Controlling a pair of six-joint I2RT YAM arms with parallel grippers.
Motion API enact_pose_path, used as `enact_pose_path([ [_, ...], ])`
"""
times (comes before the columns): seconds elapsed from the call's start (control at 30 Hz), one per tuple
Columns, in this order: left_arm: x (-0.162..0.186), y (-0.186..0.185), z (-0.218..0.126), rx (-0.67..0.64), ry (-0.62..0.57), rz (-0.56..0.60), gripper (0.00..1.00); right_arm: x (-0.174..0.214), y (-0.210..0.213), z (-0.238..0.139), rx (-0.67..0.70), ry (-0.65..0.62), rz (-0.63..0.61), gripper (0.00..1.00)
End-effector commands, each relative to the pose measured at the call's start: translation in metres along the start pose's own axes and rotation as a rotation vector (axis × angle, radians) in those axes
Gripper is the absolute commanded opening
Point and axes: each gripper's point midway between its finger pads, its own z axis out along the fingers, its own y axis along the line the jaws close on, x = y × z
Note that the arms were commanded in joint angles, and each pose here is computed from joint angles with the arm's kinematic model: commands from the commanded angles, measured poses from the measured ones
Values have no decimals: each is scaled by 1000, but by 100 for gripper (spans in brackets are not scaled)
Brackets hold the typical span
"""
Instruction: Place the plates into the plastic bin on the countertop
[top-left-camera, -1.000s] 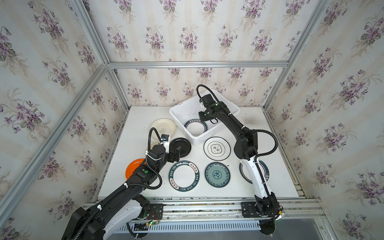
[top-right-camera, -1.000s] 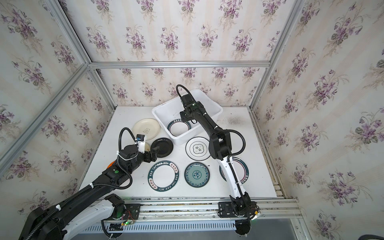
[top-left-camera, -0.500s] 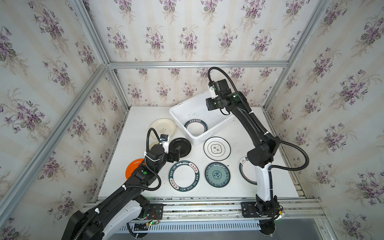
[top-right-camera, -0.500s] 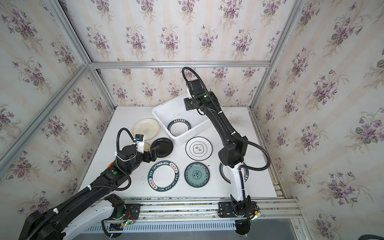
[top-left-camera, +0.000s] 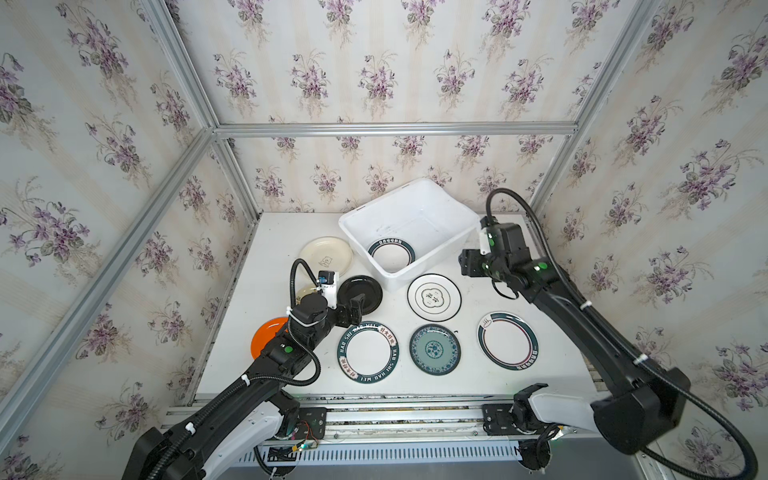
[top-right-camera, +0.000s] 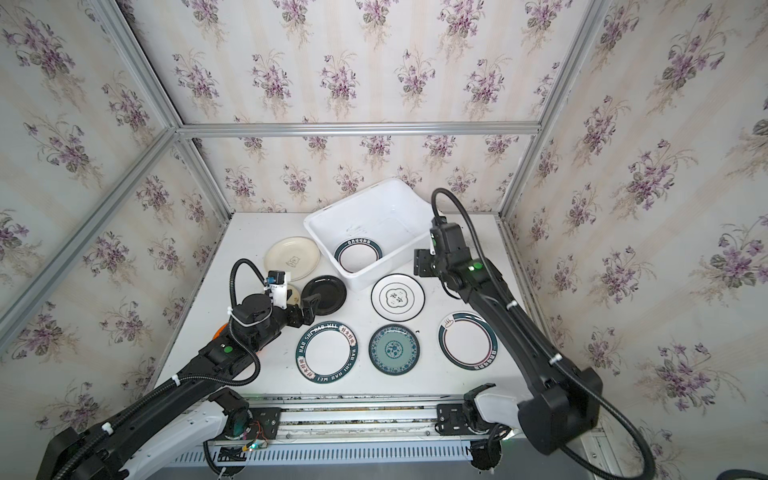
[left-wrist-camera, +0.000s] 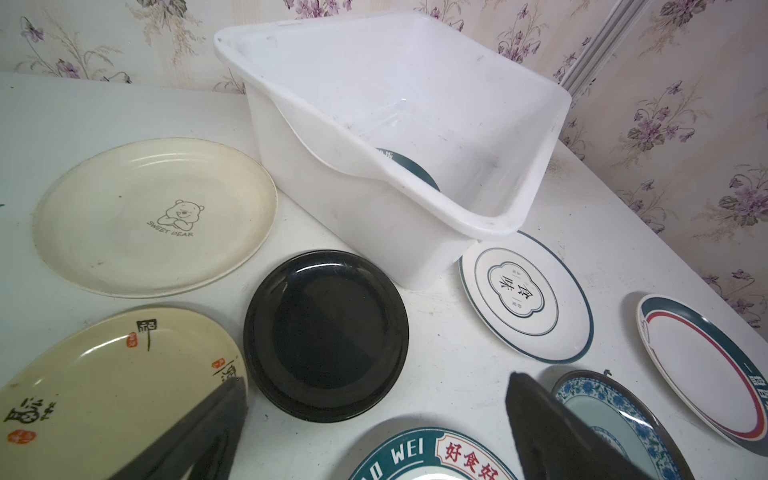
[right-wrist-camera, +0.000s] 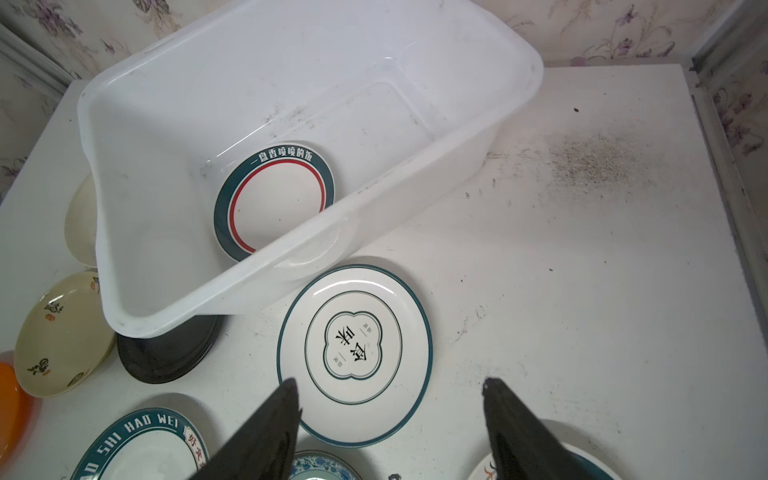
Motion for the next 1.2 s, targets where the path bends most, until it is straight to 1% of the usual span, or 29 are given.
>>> enact_pose_path([
  [0.0, -7, -14, 1, 37, -12, -16, 99, 19, -24, -11, 10, -37, 153, 77],
  [0.1, -7, -26, 2, 71, -2, 0, 99, 52, -52, -22, 46, -14, 242, 79],
  [0.23, -4, -41, 5, 108, 5, 15, 99, 91, -82, -33, 114, 39, 324, 79],
  [0.3, -1, -50, 8, 136, 16, 23, 99, 107, -89, -33, 119, 57, 366, 81],
  [0.4, 4, -72, 12, 196, 38, 56, 99, 129, -86, -25, 61, 82, 449, 82],
  [0.43, 5, -81, 12, 221, 43, 72, 99, 135, -87, -23, 60, 92, 474, 81],
  [0.53, 7, -107, 10, 289, 39, 129, 99, 152, -92, -19, 93, 122, 496, 82],
  [0.67, 10, -127, 7, 321, 39, 209, 99, 174, -109, -23, 201, 171, 498, 83],
  [0.73, 12, -132, 7, 329, 44, 231, 99, 181, -116, -25, 239, 186, 507, 85],
  [0.87, 15, -136, 9, 333, 62, 250, 99, 183, -118, -23, 248, 189, 538, 91],
  [0.93, 16, -136, 10, 331, 68, 255, 99, 188, -120, -19, 257, 210, 550, 92],
  [1.03, 16, -137, 10, 332, 70, 256, 99, 201, -121, -13, 264, 253, 594, 93],
  [1.17, 18, -136, 11, 323, 80, 263, 99, 214, -121, -9, 266, 262, 663, 99],
])
